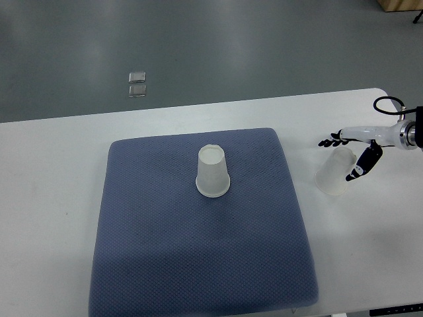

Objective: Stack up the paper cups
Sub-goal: 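Close the right hand fingers around the white paper cup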

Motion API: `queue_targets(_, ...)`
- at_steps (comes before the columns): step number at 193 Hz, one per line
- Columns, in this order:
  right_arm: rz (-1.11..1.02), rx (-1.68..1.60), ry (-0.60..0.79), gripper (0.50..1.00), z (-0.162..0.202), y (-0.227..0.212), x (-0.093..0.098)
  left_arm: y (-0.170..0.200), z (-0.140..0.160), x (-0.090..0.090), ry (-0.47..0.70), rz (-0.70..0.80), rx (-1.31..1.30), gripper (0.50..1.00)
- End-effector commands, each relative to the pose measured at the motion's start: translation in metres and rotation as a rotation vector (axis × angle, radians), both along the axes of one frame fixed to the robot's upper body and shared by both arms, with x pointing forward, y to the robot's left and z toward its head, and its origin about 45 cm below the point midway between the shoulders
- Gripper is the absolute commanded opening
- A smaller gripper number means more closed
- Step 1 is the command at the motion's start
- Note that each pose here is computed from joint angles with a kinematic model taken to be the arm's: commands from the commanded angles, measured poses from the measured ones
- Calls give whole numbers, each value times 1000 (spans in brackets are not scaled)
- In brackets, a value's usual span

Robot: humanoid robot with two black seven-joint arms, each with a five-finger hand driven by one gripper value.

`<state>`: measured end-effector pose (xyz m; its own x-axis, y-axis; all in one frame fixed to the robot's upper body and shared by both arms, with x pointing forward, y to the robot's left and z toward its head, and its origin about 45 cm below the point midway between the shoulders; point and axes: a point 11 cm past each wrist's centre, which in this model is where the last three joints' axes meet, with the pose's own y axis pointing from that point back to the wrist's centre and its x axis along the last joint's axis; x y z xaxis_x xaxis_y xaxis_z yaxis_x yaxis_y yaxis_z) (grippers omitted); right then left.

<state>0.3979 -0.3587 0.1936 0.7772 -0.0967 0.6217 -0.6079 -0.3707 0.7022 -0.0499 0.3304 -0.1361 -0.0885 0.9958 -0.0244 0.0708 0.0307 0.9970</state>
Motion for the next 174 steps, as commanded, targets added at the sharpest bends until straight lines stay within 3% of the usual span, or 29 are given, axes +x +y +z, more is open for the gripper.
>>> queue_targets(1,8,-9,-5,881,-4,2,-1,0,0,0,-1,1,1,1000)
queue_targets(23,18,-13,0,838,-9,6,-2,0,0,0,0,0,-1,1000)
queue_targets(145,43,-64,-20,829,-19,5,-4,0,0,-1,1,2,1,1000)
queue_targets(174,43,-64,-20,803,-19,5,-4,0,0,0,-1,1,-1,1000)
